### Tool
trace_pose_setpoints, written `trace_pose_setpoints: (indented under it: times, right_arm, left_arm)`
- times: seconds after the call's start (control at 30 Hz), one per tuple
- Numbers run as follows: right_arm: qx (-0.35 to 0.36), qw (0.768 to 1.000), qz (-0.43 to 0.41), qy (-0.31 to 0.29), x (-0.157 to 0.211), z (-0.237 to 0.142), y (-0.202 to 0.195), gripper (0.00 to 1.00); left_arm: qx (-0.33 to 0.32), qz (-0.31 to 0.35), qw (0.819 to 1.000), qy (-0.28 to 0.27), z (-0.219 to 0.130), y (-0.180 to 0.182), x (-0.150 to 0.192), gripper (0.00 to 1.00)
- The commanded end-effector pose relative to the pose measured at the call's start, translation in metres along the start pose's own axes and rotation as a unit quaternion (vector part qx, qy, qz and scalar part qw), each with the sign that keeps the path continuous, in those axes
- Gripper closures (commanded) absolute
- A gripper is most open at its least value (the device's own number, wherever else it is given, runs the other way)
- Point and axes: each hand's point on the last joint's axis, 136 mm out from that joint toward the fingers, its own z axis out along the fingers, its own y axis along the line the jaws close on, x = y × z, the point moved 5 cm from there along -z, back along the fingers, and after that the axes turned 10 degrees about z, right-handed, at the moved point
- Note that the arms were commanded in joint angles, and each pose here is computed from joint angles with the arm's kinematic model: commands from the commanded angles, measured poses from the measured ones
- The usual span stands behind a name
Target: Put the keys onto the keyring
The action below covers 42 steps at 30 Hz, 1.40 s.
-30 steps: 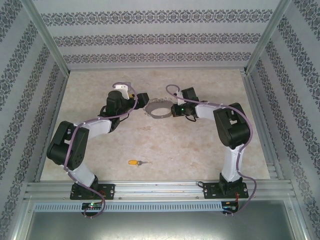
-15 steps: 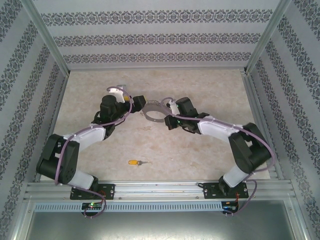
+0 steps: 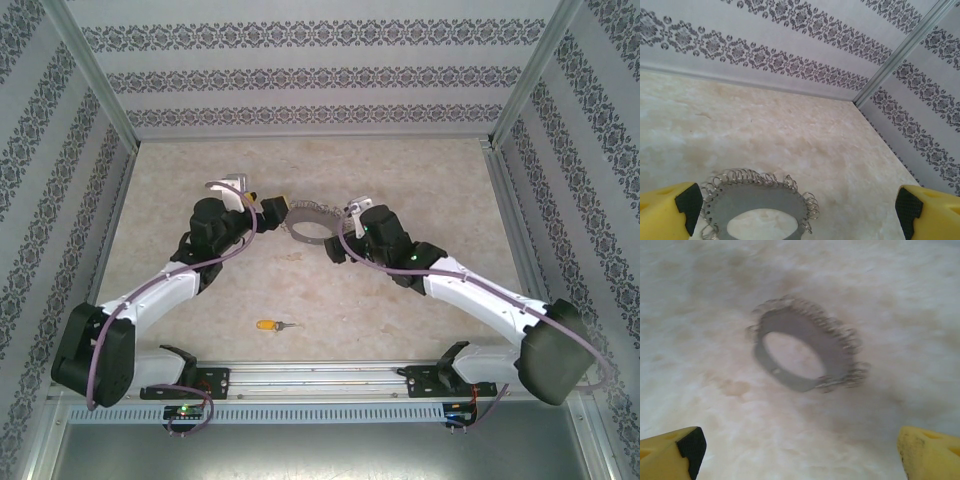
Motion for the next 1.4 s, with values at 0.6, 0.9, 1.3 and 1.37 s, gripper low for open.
trace_pose_setpoints:
  times: [0.6, 0.9, 1.3, 1.37]
  right_arm:
    - [0.041, 0.991, 0.123, 0.007, 0.012, 0.036, -0.054, 0.02]
    - [0.05, 0.975, 0.214, 0.03, 0.026, 0.044, -0.082, 0.02]
    - [0.052, 0.977, 0.206, 0.003, 0.05, 0.01, -0.093, 0.02]
    - [0.053, 0.977, 0.208, -0.008, 0.046, 0.003, -0.096, 0.02]
  left_arm:
    - [0.002, 0.047, 0.975, 0.219, 0.09, -0.015, 0.056, 0.0]
    - [-0.004, 0.045, 0.957, 0.288, 0.135, -0.029, 0.108, 0.0]
    - [-0.014, 0.045, 0.95, 0.307, 0.161, -0.041, 0.14, 0.0]
    - [-0.016, 0.045, 0.95, 0.309, 0.162, -0.042, 0.142, 0.0]
